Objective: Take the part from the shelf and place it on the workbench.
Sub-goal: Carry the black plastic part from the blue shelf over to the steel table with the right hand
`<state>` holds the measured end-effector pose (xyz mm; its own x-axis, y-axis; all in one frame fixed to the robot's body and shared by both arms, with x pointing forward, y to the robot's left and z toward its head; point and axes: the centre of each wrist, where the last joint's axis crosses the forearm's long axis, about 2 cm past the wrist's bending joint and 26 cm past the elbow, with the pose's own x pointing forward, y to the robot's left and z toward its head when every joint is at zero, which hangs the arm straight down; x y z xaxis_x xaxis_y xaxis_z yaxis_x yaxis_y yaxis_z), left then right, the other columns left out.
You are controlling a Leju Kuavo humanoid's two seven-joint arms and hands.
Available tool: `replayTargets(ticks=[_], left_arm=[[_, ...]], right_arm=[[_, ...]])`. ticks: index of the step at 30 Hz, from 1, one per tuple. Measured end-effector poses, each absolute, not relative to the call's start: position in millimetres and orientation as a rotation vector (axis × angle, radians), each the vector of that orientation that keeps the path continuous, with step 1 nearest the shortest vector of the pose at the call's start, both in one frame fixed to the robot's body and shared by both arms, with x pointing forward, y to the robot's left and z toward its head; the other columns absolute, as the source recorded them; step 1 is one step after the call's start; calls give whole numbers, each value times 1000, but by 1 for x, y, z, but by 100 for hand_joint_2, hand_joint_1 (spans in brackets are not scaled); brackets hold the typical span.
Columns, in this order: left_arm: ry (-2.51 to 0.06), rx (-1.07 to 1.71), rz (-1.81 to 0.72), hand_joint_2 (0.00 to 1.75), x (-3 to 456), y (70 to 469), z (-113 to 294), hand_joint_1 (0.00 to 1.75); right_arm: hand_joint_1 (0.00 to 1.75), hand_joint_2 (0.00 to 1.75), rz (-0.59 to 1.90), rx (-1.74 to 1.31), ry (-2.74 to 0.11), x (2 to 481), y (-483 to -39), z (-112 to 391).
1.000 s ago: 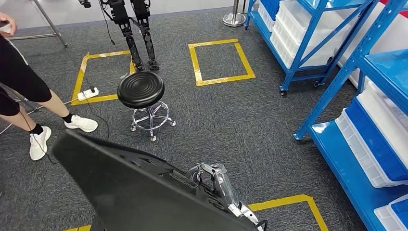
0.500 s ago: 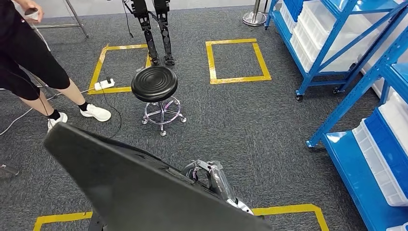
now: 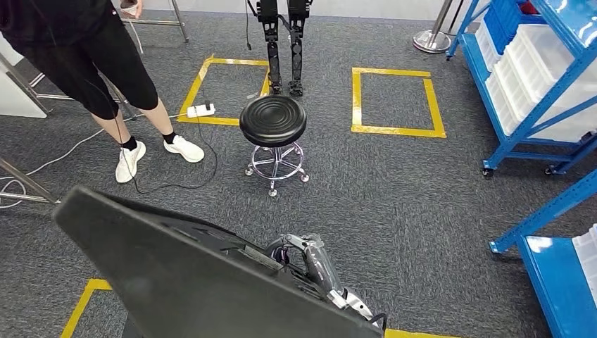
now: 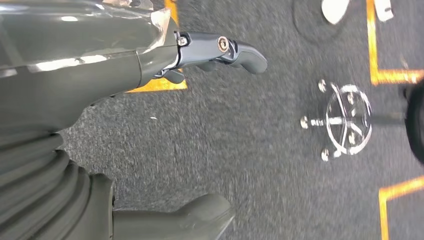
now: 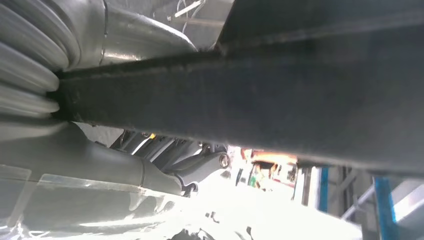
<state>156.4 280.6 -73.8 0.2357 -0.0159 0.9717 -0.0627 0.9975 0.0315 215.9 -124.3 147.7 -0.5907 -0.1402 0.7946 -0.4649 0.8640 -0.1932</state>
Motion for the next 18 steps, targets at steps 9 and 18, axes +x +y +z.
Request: replayTargets(ticks=[9,18], left_arm=[[-1294,135,50,175,139,298,-80,0],[-1273,148,45,175,129,300,-83,0]], right_arm=[[175,175,475,489,-2187,224,-111,155],[175,175,477,510,-2182,226,-105,159]])
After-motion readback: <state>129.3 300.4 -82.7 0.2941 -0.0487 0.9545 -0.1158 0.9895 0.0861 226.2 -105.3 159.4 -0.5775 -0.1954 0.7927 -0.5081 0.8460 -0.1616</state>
